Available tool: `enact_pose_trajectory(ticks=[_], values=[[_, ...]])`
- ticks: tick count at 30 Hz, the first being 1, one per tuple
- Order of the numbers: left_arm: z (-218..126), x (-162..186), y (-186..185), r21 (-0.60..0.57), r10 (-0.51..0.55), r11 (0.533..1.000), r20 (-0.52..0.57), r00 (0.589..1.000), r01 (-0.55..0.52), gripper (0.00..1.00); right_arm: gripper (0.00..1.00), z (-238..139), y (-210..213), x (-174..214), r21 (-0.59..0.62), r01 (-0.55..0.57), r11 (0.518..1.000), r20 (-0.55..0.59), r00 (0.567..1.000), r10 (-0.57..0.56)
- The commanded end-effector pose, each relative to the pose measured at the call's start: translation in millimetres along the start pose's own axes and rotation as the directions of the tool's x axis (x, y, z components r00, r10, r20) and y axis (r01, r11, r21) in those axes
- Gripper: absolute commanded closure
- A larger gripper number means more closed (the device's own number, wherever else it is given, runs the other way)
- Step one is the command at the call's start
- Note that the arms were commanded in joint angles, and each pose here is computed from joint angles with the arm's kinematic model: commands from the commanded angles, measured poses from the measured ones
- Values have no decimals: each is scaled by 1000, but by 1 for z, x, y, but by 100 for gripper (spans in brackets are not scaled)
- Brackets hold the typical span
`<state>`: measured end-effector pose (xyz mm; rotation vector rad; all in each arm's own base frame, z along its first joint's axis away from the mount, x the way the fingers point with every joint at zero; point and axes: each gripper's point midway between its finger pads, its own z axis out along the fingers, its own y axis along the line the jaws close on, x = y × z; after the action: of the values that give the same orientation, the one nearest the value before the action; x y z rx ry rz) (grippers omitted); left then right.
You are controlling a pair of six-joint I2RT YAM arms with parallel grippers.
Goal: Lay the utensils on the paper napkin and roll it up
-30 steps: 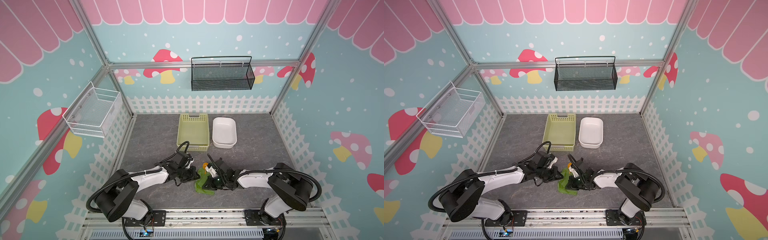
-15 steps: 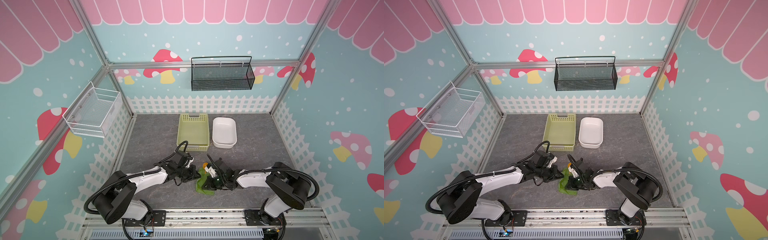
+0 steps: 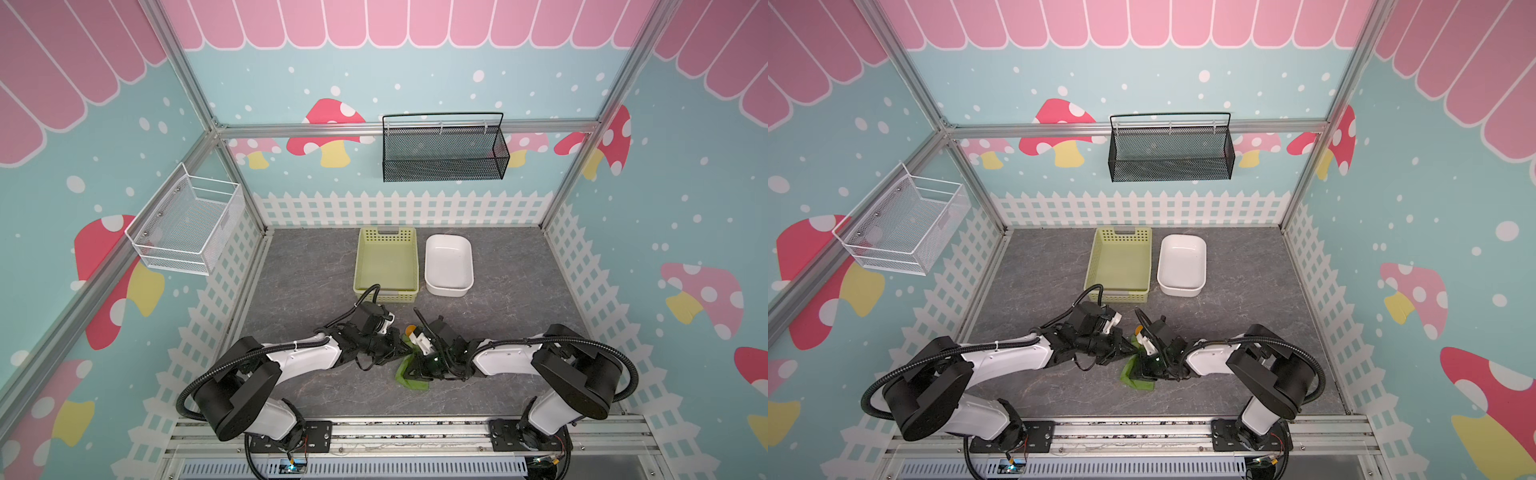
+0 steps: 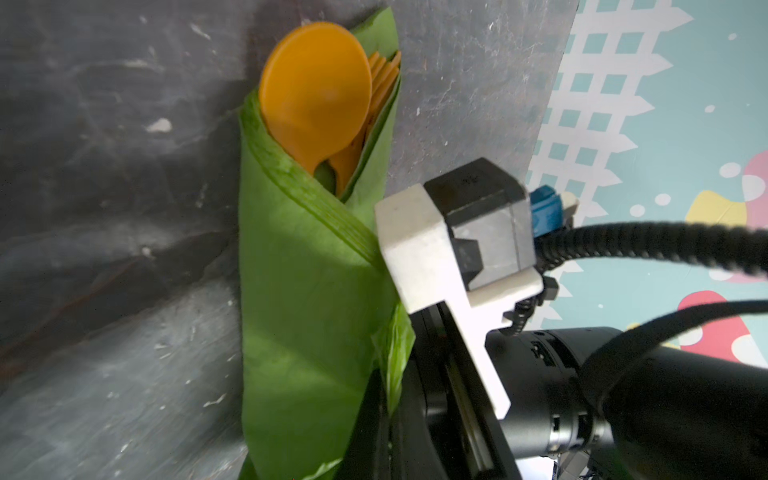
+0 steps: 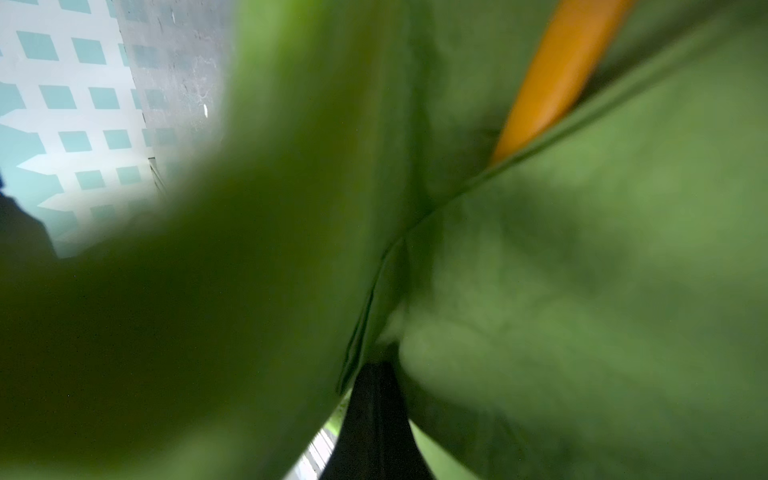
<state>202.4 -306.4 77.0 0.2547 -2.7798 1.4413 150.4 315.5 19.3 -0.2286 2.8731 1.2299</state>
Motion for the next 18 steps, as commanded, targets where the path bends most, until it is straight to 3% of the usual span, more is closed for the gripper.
enact_pose_trajectory(ticks=[1,9,18], values=[[6,-6,-10,40,-31,999,16,999,30,100,100,2,-17,8,69,-29,997,-16,999,30],[5,-6,3,7,-43,999,25,999,43,100,100,-17,5,1,11,-9,1000,51,999,9],[-4,-11,10,-14,-46,999,50,998,47,100,100,-23,6,12,-18,-15,1000,31,999,16]])
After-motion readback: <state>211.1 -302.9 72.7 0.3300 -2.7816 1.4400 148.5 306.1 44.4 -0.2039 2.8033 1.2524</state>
